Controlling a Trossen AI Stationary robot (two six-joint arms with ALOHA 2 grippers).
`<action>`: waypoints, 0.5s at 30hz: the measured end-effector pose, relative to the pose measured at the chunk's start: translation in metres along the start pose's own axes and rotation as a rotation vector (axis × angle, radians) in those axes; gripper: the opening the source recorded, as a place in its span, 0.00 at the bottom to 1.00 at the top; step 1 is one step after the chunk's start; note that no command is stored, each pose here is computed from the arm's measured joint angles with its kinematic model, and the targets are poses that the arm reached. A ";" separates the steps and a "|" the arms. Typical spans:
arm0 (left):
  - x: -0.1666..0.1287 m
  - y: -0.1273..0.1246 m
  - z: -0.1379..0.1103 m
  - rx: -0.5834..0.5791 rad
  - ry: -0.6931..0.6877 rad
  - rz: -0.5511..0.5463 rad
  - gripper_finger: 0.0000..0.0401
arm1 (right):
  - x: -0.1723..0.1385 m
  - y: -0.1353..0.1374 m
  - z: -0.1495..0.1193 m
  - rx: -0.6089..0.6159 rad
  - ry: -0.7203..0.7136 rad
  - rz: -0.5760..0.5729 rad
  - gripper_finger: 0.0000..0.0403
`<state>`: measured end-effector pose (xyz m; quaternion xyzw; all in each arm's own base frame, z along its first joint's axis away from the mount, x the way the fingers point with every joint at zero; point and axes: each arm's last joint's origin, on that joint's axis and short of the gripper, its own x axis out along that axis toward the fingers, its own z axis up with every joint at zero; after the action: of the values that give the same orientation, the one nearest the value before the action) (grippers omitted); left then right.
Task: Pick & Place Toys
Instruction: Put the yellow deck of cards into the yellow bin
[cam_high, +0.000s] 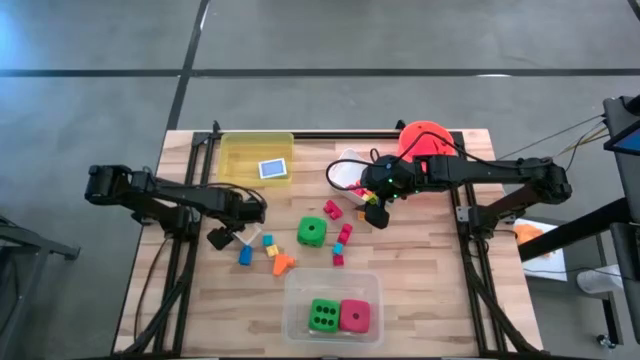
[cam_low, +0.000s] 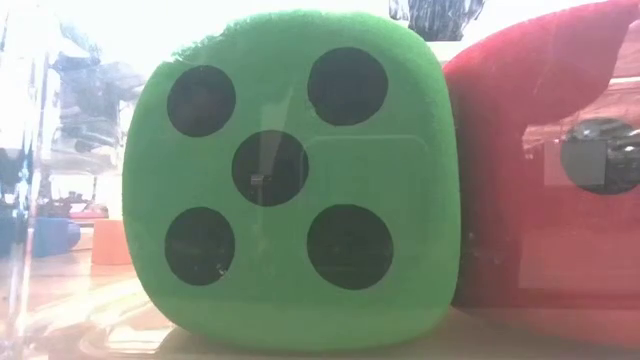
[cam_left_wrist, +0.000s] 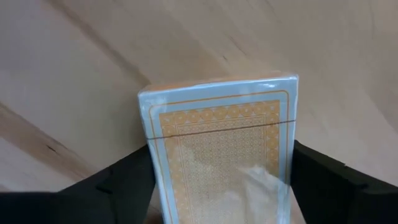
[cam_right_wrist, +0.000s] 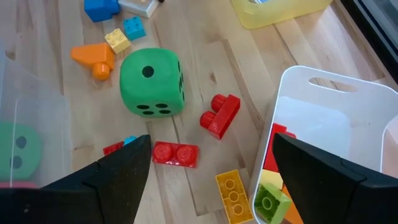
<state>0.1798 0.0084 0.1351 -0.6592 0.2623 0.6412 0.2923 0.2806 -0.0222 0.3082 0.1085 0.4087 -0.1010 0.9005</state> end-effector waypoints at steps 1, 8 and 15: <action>0.000 0.000 0.000 0.020 0.004 -0.001 0.72 | 0.000 0.000 0.000 -0.001 0.000 0.000 0.82; 0.000 -0.001 -0.002 0.178 0.033 0.006 0.71 | 0.002 0.000 -0.002 0.001 0.008 -0.002 0.82; -0.008 0.000 -0.003 0.334 0.096 -0.045 0.71 | 0.006 -0.001 -0.007 0.033 0.028 -0.007 0.82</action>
<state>0.1817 0.0066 0.1430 -0.6372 0.3640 0.5497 0.3991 0.2790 -0.0221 0.2987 0.1231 0.4199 -0.1095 0.8925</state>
